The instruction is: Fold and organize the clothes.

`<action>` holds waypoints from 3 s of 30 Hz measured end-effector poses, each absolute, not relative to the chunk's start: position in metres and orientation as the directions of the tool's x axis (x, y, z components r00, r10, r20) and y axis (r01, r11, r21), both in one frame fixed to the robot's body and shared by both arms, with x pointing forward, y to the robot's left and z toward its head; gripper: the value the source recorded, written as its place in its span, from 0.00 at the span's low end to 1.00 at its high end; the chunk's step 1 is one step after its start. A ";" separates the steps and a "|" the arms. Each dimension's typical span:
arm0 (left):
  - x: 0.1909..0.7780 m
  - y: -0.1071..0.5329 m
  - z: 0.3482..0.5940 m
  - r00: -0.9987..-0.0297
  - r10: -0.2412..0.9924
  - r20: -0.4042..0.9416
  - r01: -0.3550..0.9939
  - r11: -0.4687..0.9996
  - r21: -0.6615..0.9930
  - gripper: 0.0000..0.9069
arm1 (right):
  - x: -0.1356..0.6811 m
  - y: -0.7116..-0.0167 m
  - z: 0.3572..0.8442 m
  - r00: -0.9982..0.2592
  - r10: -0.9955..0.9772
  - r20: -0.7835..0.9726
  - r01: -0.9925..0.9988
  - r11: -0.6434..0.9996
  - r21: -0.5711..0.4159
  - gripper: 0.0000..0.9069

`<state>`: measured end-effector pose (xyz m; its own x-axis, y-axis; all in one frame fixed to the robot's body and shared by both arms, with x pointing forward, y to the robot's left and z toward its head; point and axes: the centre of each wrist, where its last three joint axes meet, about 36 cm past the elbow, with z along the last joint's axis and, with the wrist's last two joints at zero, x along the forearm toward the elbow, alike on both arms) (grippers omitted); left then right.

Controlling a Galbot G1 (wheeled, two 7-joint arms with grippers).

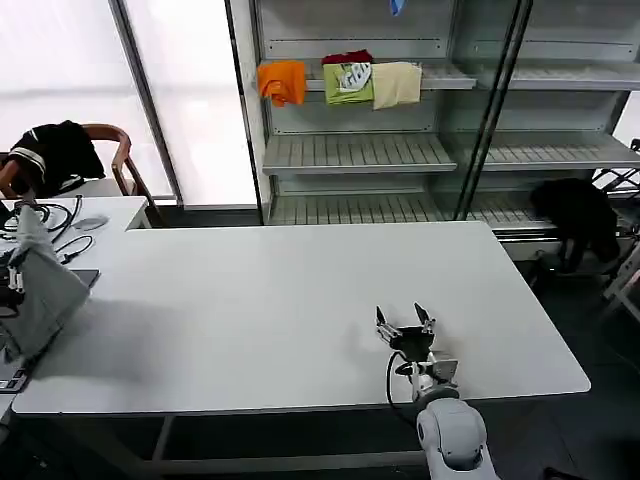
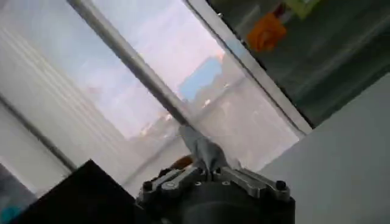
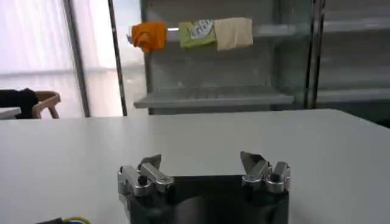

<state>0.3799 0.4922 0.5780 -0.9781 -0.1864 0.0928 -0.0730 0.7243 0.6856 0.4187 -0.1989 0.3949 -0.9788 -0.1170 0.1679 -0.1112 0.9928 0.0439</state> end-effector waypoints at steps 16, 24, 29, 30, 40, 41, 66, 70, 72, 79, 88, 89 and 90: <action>0.403 0.312 0.444 -0.952 0.055 0.302 0.217 0.816 0.536 0.03 | 0.408 -0.229 0.388 -0.980 -0.076 0.182 -0.068 0.997 0.046 1.00; 0.417 0.240 0.438 -0.938 0.214 0.271 0.304 0.885 0.352 0.03 | 0.408 -0.226 0.398 -0.981 -0.100 0.165 -0.092 0.994 0.055 1.00; 0.433 0.200 0.429 -0.928 0.273 0.254 0.339 0.901 0.271 1.00 | 0.411 -0.221 0.403 -0.980 -0.120 0.160 -0.112 0.992 0.059 1.00; 0.437 0.191 0.428 -0.926 0.280 0.252 0.343 0.903 0.258 1.00 | 0.411 -0.220 0.403 -0.979 -0.126 0.160 -0.118 0.991 0.061 1.00; 0.452 0.145 0.419 -0.924 0.282 0.259 0.334 0.924 0.186 1.00 | 0.420 -0.196 0.405 -0.962 -0.202 0.186 -0.178 0.975 0.135 1.00; 0.452 0.145 0.420 -0.924 0.281 0.258 0.332 0.926 0.179 1.00 | 0.421 -0.192 0.406 -0.958 -0.214 0.190 -0.188 0.971 0.149 1.00; 0.431 0.303 0.486 -0.983 0.026 0.184 0.030 0.999 0.016 1.00 | 0.447 -0.095 0.420 -0.818 -0.493 0.296 -0.315 0.814 0.488 0.00; 0.424 0.314 0.482 -0.981 0.010 0.196 0.010 1.000 -0.002 1.00 | 0.446 -0.094 0.419 -0.812 -0.496 0.308 -0.305 0.811 0.500 0.00; 0.421 0.318 0.480 -0.979 0.002 0.202 0.000 1.000 -0.007 1.00 | 0.444 -0.095 0.420 -0.812 -0.495 0.309 -0.301 0.809 0.504 0.00; 0.414 0.331 0.472 -0.973 -0.028 0.228 -0.033 0.999 -0.021 1.00 | 0.437 -0.100 0.422 -0.821 -0.473 0.321 -0.272 0.818 0.507 0.00; 0.407 0.343 0.462 -0.966 -0.053 0.252 -0.063 0.998 -0.028 1.00 | 0.427 -0.114 0.423 -0.839 -0.420 0.346 -0.222 0.845 0.487 0.00; 0.406 0.344 0.461 -0.966 -0.056 0.253 -0.065 0.997 -0.028 1.00 | 0.426 -0.116 0.423 -0.841 -0.415 0.347 -0.218 0.847 0.485 0.00; 0.405 0.346 0.460 -0.966 -0.058 0.254 -0.067 0.997 -0.027 1.00 | 0.424 -0.118 0.424 -0.843 -0.410 0.348 -0.213 0.849 0.484 0.00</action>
